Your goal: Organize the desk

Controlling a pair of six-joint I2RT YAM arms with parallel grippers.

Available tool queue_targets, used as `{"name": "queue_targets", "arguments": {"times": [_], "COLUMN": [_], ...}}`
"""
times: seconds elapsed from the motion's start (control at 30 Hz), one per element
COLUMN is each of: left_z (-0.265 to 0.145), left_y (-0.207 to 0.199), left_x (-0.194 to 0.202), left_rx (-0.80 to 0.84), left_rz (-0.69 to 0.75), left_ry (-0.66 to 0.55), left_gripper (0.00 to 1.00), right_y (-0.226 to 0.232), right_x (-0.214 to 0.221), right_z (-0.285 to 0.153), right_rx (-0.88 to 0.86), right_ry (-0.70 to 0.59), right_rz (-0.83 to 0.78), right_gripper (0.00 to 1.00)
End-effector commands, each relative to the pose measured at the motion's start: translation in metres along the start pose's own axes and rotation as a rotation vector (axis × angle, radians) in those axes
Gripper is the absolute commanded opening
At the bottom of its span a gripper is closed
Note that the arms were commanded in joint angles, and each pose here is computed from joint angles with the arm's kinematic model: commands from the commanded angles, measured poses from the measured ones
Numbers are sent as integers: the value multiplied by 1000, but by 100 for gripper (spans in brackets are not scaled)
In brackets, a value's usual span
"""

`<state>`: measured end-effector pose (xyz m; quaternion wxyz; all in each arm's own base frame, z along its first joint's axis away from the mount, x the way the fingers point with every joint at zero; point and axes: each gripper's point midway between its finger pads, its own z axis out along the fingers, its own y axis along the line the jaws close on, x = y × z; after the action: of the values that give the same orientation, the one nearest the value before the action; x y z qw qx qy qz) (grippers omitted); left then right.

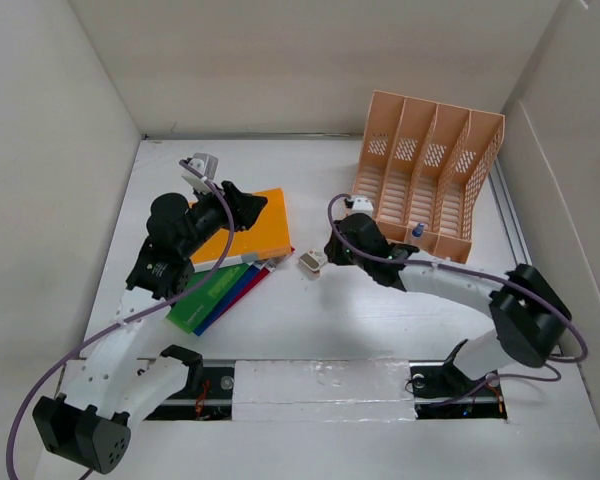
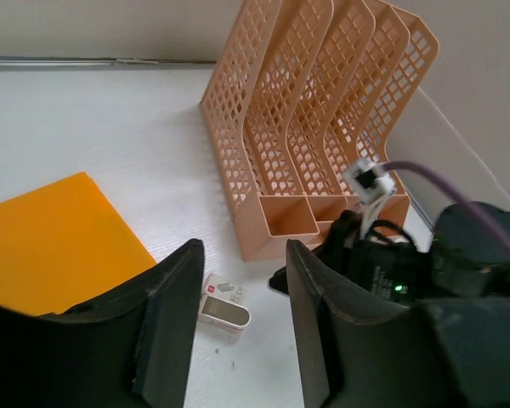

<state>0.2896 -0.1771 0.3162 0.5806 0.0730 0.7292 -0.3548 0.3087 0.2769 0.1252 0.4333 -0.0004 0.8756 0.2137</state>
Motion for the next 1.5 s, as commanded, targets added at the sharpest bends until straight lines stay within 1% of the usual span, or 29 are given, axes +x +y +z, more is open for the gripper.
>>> {"name": "queue_targets", "arguments": {"times": [0.0, 0.07, 0.1, 0.2, 0.23, 0.6, 0.67, 0.73, 0.83, 0.9, 0.97, 1.0, 1.03, 1.17, 1.2, 1.27, 1.33, 1.37, 1.43, 1.47], "left_z": [-4, -2, -1, -1, -1, 0, -1, 0, -1, -1, -1, -1, -2, -2, -3, -4, -3, -1, -1, -2], "left_y": [-2, -2, -2, -4, -4, -6, -5, -4, -7, -6, -5, -6, -8, -6, -7, -10, -7, -7, -9, -11], "left_x": [-21, -20, -19, -18, -18, -16, -18, -17, -17, -18, -16, -16, -17, -18, -18, -19, -18, -17, -16, -16], "left_rx": [-17, -14, -15, 2, 2, 13, 8, 2, 21, 14, 9, 14, 23, 10, 16, 29, 16, 15, 31, 43], "left_rz": [12, 12, 11, 14, 16, 15, 22, 19, 22, 24, 21, 20, 23, 23, 24, 26, 23, 20, 18, 18], "left_ry": [-66, -61, -53, -50, -52, -40, -52, -46, -47, -51, -44, -43, -47, -50, -51, -57, -52, -46, -42, -43], "left_gripper": [37, 36, 36, 36, 36, 38, 38, 38, 38, 39, 39, 39, 39, 39, 39, 39, 40, 39, 39, 40], "right_y": [33, 30, 34, 41, 36, 41, 32, 33, 33, 28, 30, 29, 31, 44, 55, 57, 61, 55, 51, 40], "right_x": [-12, 6, 10, 23, 27, 50, 60, 59, 58, 54, 49, 49, 44, 25, 8, -4, -29, -36, -63, -75], "right_z": [15, 29, 31, 42, 42, 47, 51, 51, 52, 53, 53, 53, 53, 38, 28, 19, 2, -1, -11, -10], "right_rx": [-96, -78, -84, -91, -68, -67, 2, 1, 2, 36, 35, 44, 44, -8, -54, -66, -74, -67, -68, -38], "right_ry": [-5, 64, 80, 115, 132, 184, 194, 191, 179, 163, 149, 148, 139, 88, 45, 8, -67, -87, -171, -196], "right_rz": [-30, -56, -68, -95, -102, -133, -155, -146, -142, -143, -139, -139, -134, -91, -67, -55, -19, -10, 20, 36], "right_gripper": [35, 53, 55, 56, 55, 53, 51, 48, 47, 46, 37, 28, 26, 21, 20, 20, 18, 18, 18, 18]}}
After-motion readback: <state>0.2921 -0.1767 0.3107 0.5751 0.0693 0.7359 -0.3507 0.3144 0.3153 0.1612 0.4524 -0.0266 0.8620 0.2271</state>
